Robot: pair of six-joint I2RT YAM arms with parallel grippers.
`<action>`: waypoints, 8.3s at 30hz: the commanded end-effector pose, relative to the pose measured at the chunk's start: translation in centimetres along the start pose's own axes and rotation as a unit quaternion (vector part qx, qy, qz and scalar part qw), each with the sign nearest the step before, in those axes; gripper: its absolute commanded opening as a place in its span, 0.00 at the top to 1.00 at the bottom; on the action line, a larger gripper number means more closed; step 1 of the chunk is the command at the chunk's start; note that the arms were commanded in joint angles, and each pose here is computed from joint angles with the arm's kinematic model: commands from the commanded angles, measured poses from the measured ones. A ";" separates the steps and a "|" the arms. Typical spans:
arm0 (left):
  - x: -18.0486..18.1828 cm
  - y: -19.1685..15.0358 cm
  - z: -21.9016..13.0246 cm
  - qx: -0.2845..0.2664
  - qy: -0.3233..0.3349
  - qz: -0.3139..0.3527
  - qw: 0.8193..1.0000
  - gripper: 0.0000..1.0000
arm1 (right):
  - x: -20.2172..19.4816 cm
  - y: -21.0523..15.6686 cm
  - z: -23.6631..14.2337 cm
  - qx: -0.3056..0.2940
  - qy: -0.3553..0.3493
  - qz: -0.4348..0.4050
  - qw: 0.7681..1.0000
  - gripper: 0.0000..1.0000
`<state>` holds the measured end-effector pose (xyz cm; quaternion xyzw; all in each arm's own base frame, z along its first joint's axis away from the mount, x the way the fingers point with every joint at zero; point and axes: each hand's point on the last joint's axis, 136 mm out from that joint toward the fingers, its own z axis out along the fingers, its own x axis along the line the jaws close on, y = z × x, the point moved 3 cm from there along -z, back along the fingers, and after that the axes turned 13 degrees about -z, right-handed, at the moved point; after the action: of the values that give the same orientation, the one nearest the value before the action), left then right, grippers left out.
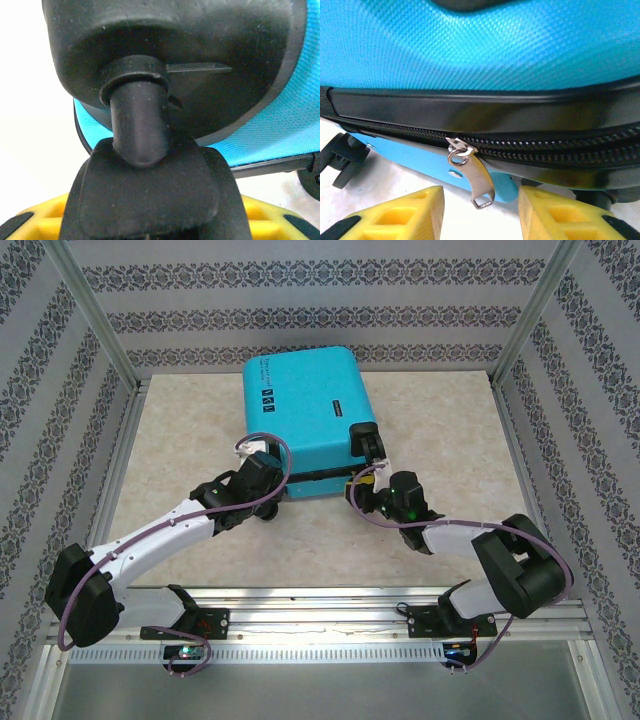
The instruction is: Pack the luggage
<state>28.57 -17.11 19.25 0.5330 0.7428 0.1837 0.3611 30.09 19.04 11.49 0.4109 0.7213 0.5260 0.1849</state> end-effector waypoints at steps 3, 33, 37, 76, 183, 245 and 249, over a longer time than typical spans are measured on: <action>-4.4 1.8 -2.5 -0.027 -0.086 0.003 0.996 0.84 | -1.3 5.1 -0.4 -0.076 -0.035 0.016 0.996 0.58; -5.0 0.2 -1.9 -0.036 -0.087 0.009 0.995 0.84 | -1.5 3.6 -1.5 -0.082 0.037 -0.040 0.995 1.00; -4.6 0.2 -2.0 -0.043 -0.079 0.014 0.996 0.85 | -2.3 4.0 -1.6 -0.094 0.025 -0.019 0.995 1.00; 3.3 5.0 1.2 -0.065 -0.074 0.143 0.985 0.92 | -8.2 3.1 -1.7 -0.046 -0.129 0.110 0.984 1.00; -17.1 -2.9 3.5 0.040 -0.087 0.194 0.976 0.41 | -1.9 4.8 -1.6 -0.067 0.071 0.021 0.995 1.00; -9.7 -4.6 -13.8 -0.040 -0.423 0.305 0.853 0.83 | -17.0 7.3 5.7 -0.035 -0.086 0.130 0.987 1.00; -9.1 -5.0 -13.9 -0.030 -0.419 0.317 0.850 0.83 | -16.8 7.4 5.5 -0.038 -0.079 0.130 0.988 1.00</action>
<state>20.04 -22.60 20.60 0.7633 0.4523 0.1319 0.4420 43.28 14.36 12.06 0.4810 0.6783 0.5465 0.0998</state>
